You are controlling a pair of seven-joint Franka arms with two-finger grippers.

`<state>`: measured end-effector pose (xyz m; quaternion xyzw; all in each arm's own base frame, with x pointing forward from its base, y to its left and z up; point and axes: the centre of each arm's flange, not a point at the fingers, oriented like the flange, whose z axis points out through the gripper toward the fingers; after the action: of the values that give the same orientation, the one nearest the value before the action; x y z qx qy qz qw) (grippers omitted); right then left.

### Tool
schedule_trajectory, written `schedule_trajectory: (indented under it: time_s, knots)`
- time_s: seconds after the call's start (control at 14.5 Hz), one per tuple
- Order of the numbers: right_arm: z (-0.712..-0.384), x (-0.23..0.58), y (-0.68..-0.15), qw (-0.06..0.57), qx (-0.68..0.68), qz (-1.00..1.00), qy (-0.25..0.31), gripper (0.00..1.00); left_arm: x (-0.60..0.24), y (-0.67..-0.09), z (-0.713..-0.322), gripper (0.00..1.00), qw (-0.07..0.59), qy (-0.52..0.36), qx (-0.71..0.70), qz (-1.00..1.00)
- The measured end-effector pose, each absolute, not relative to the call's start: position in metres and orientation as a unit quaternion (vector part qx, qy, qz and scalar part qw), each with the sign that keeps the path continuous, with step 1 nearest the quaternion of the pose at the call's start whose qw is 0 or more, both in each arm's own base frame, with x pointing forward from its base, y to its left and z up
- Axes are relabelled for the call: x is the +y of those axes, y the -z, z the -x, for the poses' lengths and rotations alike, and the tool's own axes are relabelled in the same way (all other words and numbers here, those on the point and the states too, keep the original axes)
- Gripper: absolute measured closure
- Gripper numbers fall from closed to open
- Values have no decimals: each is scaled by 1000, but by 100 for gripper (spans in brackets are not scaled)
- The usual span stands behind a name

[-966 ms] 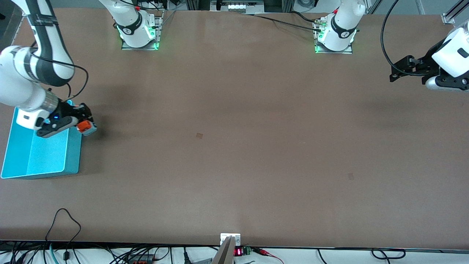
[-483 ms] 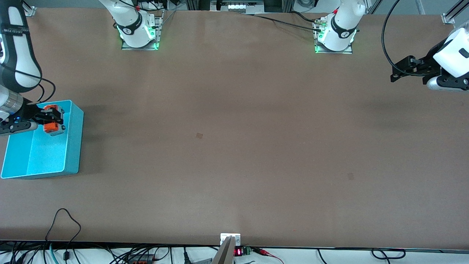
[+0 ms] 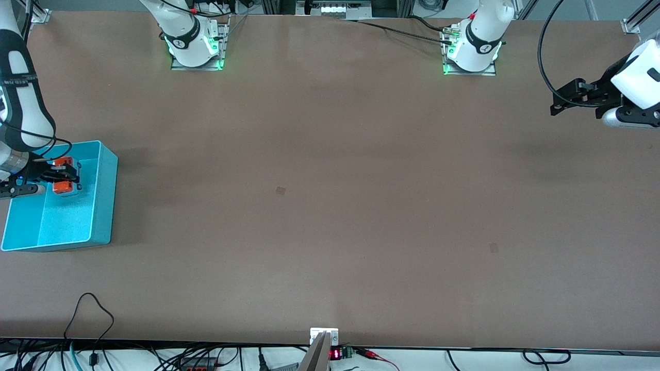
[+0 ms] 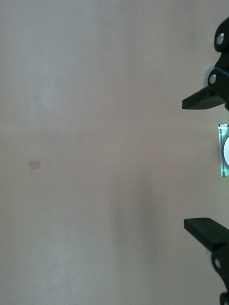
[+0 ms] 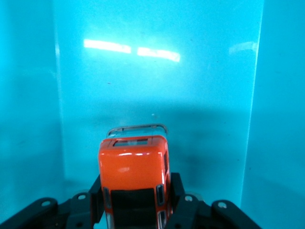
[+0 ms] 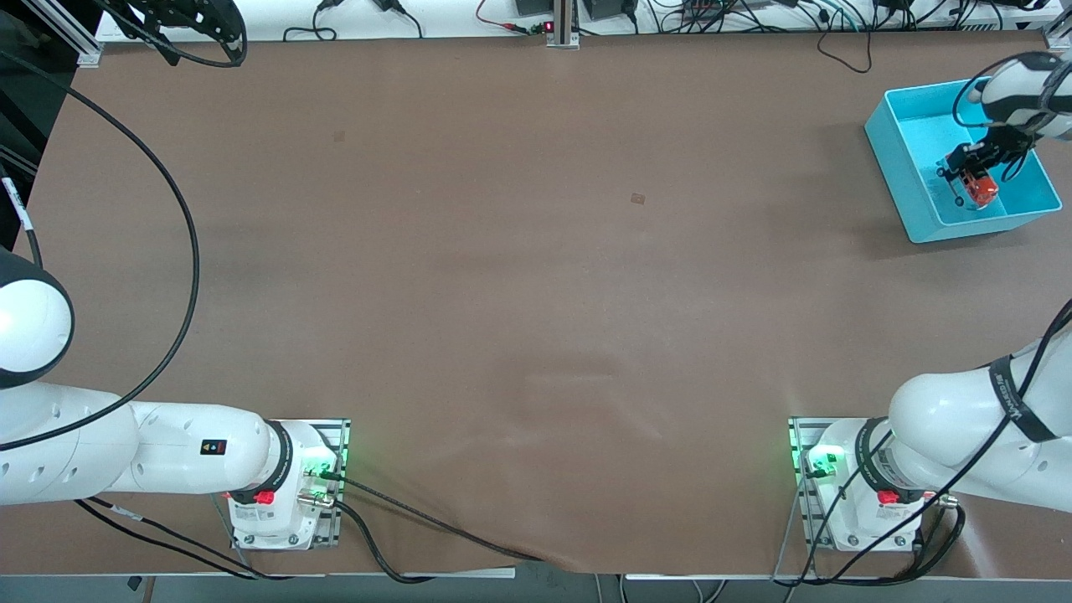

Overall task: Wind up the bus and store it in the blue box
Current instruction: 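Lower the bus into the blue box and open the right gripper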

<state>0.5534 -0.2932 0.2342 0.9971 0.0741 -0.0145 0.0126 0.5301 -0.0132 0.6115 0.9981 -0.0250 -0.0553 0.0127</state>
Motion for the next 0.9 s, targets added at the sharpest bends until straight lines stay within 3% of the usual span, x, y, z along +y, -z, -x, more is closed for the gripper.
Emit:
schedule_trajectory:
  time_s: [0.55, 0.76, 0.9]
  knots:
    - [-543, -316, -206, 11, 68, -997, 19, 44, -13, -611, -530, 0, 13, 55, -25, -998]
    - [-544, -316, -207, 15, 68, -997, 14, 25, -13, -611, -530, 0, 13, 55, -25, -998]
    - [-545, -316, -208, 16, 68, -997, 13, 3, -13, -611, -530, 0, 13, 55, -25, -998]
